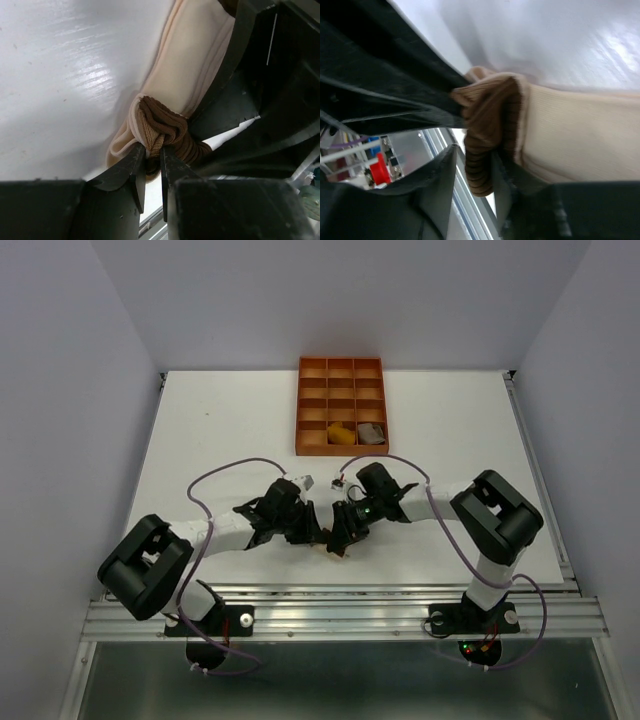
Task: Roll the socks
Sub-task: Roll the sock at the center of the board.
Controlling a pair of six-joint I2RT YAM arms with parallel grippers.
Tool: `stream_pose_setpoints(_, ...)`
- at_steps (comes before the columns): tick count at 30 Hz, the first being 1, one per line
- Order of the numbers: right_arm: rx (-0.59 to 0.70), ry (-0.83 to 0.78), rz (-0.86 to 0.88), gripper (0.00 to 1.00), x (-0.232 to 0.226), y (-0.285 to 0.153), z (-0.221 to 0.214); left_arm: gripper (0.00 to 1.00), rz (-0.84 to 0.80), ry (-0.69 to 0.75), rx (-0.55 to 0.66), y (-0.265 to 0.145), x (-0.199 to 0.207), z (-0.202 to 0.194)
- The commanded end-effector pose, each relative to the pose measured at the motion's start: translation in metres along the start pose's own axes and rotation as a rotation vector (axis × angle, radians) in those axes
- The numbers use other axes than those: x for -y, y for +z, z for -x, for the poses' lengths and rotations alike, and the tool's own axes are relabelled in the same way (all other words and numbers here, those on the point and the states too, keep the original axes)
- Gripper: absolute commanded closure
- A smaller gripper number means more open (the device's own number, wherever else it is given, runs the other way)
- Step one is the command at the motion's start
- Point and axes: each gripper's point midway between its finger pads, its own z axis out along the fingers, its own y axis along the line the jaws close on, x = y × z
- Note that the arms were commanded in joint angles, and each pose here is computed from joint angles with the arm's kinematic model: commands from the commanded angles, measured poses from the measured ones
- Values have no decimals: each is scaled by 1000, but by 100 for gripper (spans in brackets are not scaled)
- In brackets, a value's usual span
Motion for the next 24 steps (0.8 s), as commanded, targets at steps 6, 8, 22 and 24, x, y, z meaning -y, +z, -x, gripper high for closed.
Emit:
stream_pose_setpoints(6,173,-250,-204,37,13,-24,26,100,177,-12,-122,-3,-19,-15)
stream_pose_setpoints(8,217,-305,-191,34,-2,-33,30,100,210,-14,-141,-5,-22,-17)
stream_pose_setpoints(22,299,-659,-333,29,-40,-42,19,100,293,-61,-252,-14,-16,-21)
stream_pose_setpoints(24,306,-701,-359,29,-45,-40,17,100,303,-72,-275,-14,-15,-23)
